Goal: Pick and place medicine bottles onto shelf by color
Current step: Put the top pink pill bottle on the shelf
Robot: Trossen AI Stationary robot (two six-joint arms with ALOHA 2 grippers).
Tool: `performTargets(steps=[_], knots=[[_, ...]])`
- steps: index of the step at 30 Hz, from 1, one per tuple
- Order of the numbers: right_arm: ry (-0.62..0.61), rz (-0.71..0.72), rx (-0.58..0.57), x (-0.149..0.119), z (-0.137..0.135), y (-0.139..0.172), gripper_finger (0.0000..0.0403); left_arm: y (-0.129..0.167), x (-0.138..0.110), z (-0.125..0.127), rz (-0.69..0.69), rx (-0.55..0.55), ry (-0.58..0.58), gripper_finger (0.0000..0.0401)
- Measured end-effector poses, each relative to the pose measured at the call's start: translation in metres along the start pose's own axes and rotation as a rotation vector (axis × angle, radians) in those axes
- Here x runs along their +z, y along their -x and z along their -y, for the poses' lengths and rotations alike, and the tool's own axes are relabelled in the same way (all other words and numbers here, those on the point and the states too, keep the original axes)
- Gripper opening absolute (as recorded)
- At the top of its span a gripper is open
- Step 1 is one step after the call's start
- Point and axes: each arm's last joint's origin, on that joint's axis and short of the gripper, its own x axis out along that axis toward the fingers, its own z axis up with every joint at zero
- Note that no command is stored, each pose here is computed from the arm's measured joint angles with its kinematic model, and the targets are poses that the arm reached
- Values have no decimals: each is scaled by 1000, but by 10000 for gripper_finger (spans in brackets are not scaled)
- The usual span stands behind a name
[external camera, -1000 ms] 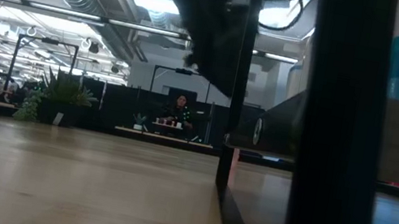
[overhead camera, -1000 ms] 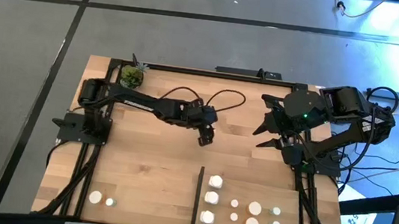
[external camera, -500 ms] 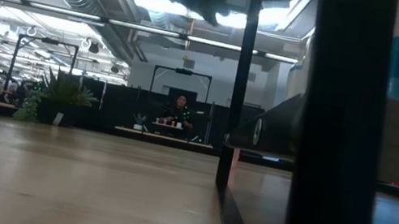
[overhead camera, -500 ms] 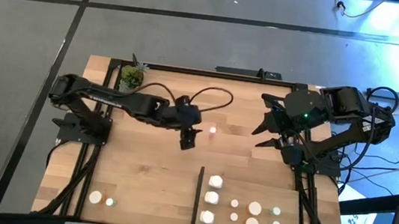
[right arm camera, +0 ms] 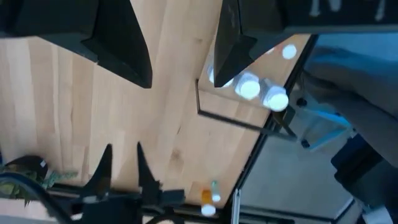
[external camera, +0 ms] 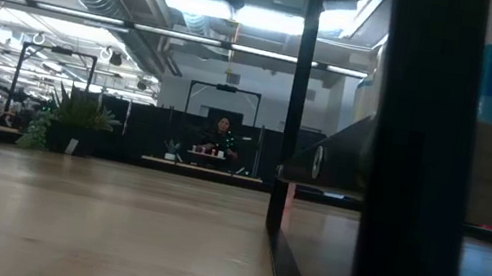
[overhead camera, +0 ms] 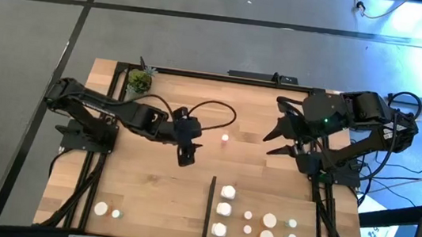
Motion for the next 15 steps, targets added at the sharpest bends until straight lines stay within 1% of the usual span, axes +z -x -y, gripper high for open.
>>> performTargets(steps=[4,9,11,15], knots=[[-53,3,0,0,0,0,174,3,-3,7,5,-6,15,210],[-122,-51,-18,1,5,-13,174,11,-5,13,31,11,18,210],[-126,-52,-22,3,7,-19,174,14,-4,14,51,11,33,210],[-94,-62,-28,7,11,-31,174,23,-5,14,70,27,41,210]])
